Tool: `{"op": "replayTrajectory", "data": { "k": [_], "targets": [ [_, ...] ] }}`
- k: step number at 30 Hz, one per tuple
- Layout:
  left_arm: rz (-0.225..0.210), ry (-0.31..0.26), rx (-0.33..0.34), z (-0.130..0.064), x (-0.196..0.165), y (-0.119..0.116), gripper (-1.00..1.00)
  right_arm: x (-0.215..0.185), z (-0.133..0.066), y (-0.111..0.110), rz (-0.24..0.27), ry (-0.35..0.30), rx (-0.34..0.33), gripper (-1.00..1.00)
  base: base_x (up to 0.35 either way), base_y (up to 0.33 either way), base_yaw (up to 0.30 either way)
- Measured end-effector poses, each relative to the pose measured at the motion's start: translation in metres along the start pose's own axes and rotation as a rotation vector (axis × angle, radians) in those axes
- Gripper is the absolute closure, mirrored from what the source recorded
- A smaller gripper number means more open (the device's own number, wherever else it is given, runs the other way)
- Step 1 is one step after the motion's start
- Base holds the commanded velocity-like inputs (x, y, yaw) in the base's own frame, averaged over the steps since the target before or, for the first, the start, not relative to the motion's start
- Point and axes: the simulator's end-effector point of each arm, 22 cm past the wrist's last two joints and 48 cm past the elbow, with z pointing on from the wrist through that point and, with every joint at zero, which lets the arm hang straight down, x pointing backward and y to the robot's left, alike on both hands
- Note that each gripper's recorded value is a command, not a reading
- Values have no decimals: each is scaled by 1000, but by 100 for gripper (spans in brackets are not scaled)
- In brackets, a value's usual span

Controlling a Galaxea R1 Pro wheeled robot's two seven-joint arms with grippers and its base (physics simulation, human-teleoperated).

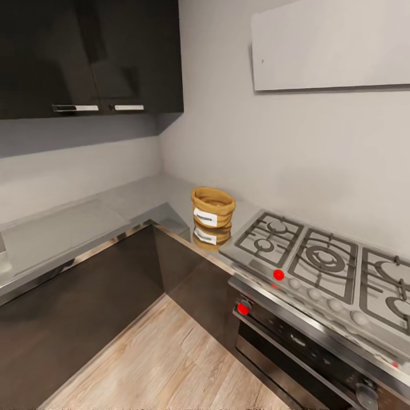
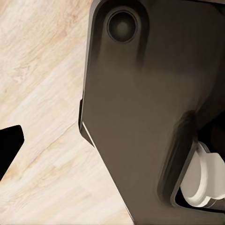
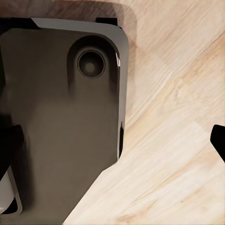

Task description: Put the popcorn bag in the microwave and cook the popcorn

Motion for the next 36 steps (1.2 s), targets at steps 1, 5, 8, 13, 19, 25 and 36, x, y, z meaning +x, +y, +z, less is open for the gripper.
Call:
{"op": "replayTrajectory", "data": {
  "k": [1,5,8,13,19,25,36],
  "targets": [
    [0,2,0,0,1,0,-100,1,0,0,0,2,0,-100,0,0,0],
    [0,7,-1,0,3,0,-100,3,0,0,-1,8,0,-100,0,0,0],
    [0,13,-2,0,5,1,-100,5,1,0,-5,14,-1,-100,0,0,0],
    [1,20,-3,0,8,1,-100,8,1,1,-20,22,-3,-100,0,0,0],
    [1,30,-5,-1,12,2,-100,12,1,1,-21,32,-3,-100,0,0,0],
    [1,39,-6,-1,15,2,-100,16,2,2,-21,42,-4,-100,0,0,0],
    [2,57,-9,-1,22,3,-100,23,2,2,-21,59,-4,-100,0,0,0]
  ]
}}
